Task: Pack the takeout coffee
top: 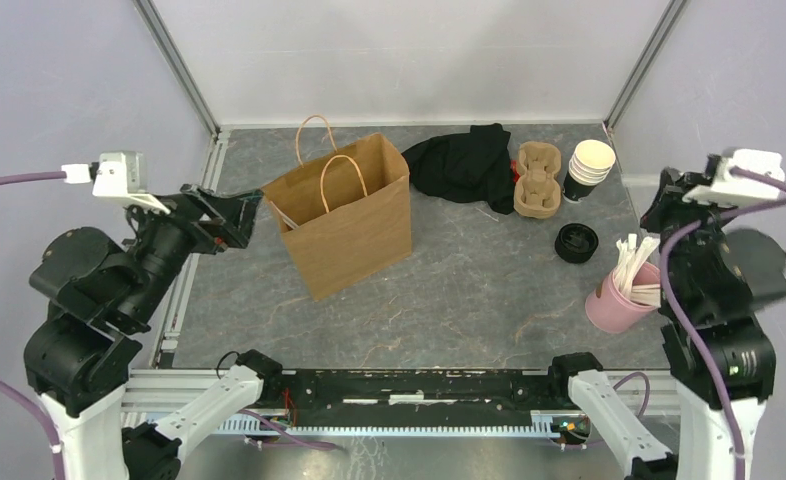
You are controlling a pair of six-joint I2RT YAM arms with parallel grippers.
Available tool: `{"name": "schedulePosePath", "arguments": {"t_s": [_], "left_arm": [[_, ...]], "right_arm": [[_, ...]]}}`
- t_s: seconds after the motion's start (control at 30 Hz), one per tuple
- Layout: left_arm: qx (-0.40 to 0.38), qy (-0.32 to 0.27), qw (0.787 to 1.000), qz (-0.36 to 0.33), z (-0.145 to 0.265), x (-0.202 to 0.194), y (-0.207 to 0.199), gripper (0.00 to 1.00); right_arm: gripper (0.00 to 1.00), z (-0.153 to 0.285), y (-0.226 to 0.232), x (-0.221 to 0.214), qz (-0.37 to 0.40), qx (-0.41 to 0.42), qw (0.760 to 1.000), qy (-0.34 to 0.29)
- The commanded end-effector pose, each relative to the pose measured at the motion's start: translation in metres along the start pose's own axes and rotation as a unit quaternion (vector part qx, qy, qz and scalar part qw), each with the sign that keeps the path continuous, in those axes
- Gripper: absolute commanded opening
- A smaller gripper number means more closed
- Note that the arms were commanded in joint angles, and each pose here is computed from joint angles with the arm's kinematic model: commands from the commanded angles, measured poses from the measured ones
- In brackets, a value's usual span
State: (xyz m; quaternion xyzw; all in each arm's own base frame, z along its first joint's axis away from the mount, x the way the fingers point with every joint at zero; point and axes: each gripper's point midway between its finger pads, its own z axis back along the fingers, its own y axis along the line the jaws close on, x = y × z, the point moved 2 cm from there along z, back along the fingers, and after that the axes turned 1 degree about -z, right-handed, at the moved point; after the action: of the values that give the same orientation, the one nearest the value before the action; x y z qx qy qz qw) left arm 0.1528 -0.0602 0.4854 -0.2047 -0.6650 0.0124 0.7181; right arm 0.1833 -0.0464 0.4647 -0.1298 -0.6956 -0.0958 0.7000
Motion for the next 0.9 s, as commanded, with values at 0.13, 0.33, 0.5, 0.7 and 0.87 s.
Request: {"name": "schedulePosePath", "arguments": {"t_s": [0.13, 0.33, 0.5, 0.7, 0.87], "left_arm": [[0.006, -0.031, 0.999, 0.035, 0.029, 0.019, 0.003, 0.99], [0.011, -0.033, 0.998, 0.059, 0.042, 0.019, 0.006, 0.99], [0.005, -0.030, 0.996, 0.083, 0.049, 0.012, 0.005, 0.99], [0.015, -0.025, 0.996, 0.083, 0.056, 0.008, 0.010, 0.99], [0.009, -0.022, 0.996, 0.081, 0.052, 0.010, 0.007, 0.99]], "right_arm": [[0.00, 0.003, 0.174, 0.115, -0.169, 0.494, 0.829, -0.199], [0.00, 0.008, 0.295, 0.117, -0.187, 0.658, 0.727, -0.057], [0.00, 0.009, 0.342, 0.083, -0.171, 0.663, 0.728, 0.031], [0.00, 0.008, 0.358, 0.035, -0.112, 0.647, 0.749, 0.084], [0.00, 0.015, 0.378, 0.013, -0.066, 0.646, 0.755, 0.097]]}}
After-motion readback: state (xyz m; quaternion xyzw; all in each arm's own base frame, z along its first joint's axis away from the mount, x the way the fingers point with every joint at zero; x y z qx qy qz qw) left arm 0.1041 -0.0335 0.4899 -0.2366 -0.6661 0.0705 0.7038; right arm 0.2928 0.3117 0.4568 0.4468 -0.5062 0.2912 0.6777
